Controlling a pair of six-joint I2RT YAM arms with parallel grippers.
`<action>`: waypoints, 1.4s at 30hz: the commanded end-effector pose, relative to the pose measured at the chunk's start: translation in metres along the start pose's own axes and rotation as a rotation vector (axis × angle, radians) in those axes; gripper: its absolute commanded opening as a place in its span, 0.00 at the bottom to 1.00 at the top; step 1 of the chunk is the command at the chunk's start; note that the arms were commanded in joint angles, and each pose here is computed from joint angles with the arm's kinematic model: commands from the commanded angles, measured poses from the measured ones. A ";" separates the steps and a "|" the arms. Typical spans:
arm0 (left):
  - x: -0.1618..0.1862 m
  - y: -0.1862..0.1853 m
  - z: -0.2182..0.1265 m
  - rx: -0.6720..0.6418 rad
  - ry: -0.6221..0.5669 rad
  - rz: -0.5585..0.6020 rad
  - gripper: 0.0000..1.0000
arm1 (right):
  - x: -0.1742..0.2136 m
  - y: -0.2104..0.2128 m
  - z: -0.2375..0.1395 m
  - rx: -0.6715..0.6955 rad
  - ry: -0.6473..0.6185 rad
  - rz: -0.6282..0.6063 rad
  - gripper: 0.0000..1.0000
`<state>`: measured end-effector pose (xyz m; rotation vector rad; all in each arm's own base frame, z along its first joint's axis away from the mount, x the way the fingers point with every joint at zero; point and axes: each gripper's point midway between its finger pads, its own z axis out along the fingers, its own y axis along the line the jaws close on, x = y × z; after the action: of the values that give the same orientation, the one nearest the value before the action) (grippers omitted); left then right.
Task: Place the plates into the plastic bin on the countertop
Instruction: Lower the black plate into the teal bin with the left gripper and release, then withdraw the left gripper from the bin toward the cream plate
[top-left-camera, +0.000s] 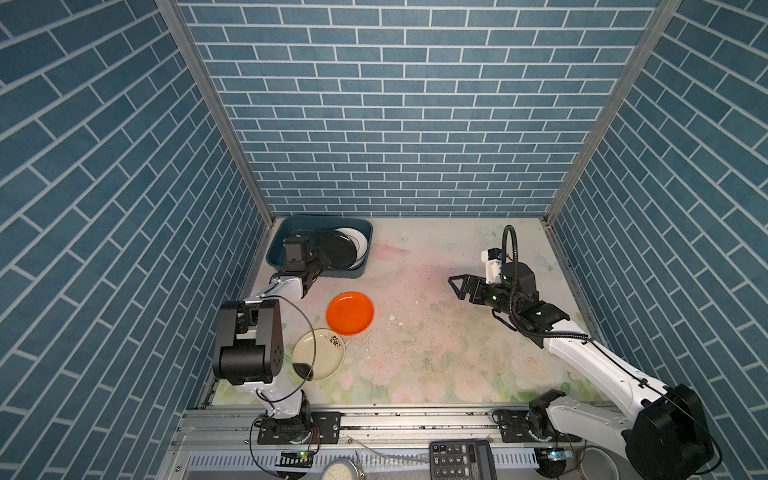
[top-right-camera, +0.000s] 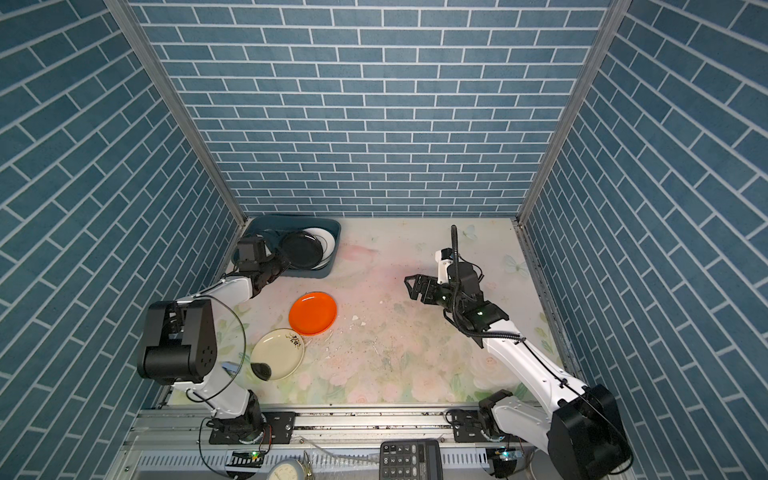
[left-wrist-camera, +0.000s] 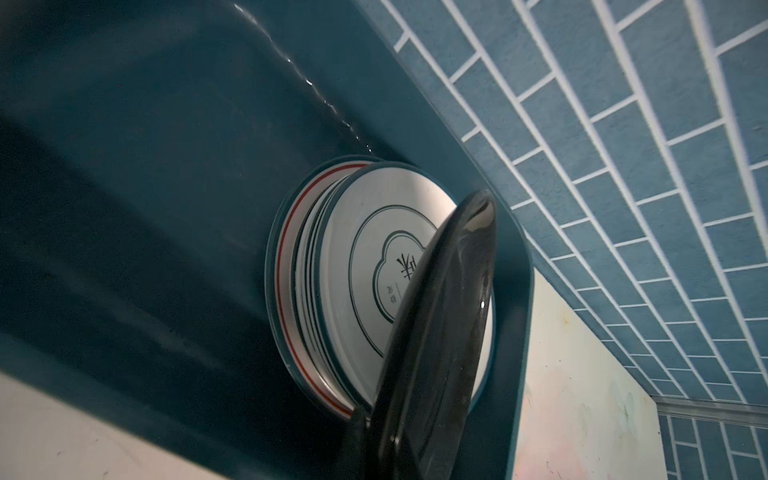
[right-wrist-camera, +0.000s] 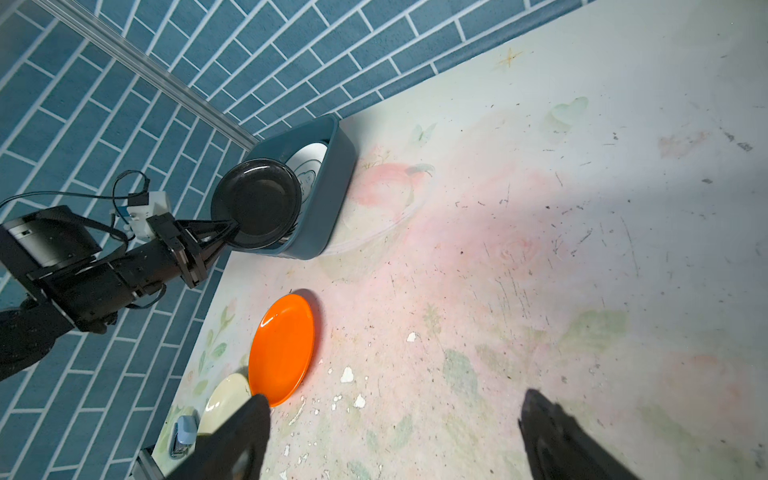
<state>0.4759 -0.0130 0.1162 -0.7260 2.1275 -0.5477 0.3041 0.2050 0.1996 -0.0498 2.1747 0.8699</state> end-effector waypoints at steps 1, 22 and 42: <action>-0.009 -0.004 0.009 -0.003 0.006 0.031 0.00 | -0.004 -0.003 -0.008 0.022 -0.022 -0.031 0.94; -0.017 -0.033 -0.026 -0.133 0.017 0.333 0.99 | -0.002 -0.008 -0.001 0.037 -0.009 -0.034 0.95; 0.045 0.018 -0.140 -0.297 -0.026 0.376 0.99 | 0.000 -0.007 0.000 0.026 0.006 -0.040 0.94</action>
<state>0.3536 -0.0259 0.1691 -0.3924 2.2622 -0.0919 0.3049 0.1995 0.1865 -0.0598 2.2158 0.8110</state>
